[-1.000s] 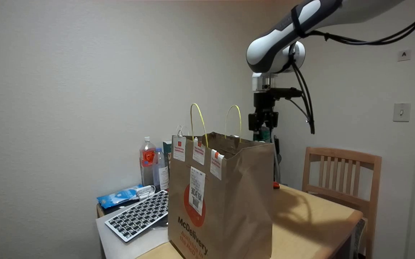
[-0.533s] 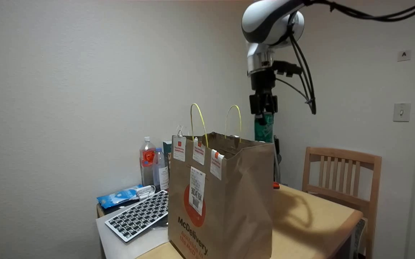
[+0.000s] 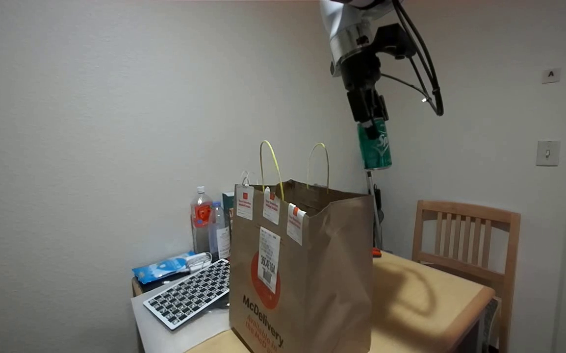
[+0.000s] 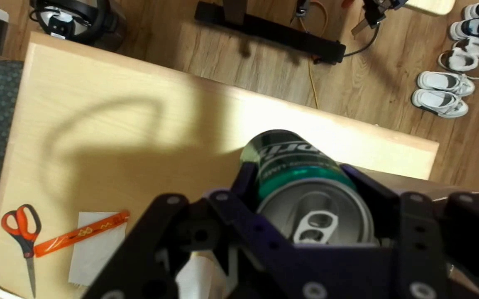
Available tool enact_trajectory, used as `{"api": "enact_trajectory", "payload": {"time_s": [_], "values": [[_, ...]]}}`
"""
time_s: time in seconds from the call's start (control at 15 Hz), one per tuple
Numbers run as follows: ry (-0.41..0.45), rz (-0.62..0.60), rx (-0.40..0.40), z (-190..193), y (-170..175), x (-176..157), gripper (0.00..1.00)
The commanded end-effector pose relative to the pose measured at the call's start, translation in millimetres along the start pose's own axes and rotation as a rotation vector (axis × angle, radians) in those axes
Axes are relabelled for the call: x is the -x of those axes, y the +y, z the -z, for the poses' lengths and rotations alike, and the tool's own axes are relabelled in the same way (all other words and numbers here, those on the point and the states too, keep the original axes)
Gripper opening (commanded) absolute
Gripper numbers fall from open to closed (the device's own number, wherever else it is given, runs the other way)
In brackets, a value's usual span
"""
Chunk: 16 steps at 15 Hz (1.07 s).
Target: Pick up the can and put it in the paper bag
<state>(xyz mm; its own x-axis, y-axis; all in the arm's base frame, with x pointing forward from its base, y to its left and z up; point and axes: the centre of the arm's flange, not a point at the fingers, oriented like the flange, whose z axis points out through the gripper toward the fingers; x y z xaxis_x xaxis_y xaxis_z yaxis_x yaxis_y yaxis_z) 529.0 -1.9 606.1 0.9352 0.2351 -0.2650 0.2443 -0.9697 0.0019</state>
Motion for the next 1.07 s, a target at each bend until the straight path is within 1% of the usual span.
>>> {"api": "enact_trajectory", "payload": {"time_s": [0.0, 0.07, 0.27, 0.4, 0.67, 0.8, 1.0], "values": [[0.000, 0.001, 0.005, 0, -1, 0, 0.52], [-0.001, 0.000, 0.006, 0, 0, 0, 0.27], [0.030, 0.060, 0.039, 17, -26, -8, 0.27], [0.049, 0.110, 0.070, 31, -50, -13, 0.27], [0.086, 0.185, 0.079, 49, -88, -26, 0.27], [0.117, 0.221, 0.099, 50, -97, -35, 0.27], [0.167, 0.295, 0.105, 40, -97, -57, 0.27]]}}
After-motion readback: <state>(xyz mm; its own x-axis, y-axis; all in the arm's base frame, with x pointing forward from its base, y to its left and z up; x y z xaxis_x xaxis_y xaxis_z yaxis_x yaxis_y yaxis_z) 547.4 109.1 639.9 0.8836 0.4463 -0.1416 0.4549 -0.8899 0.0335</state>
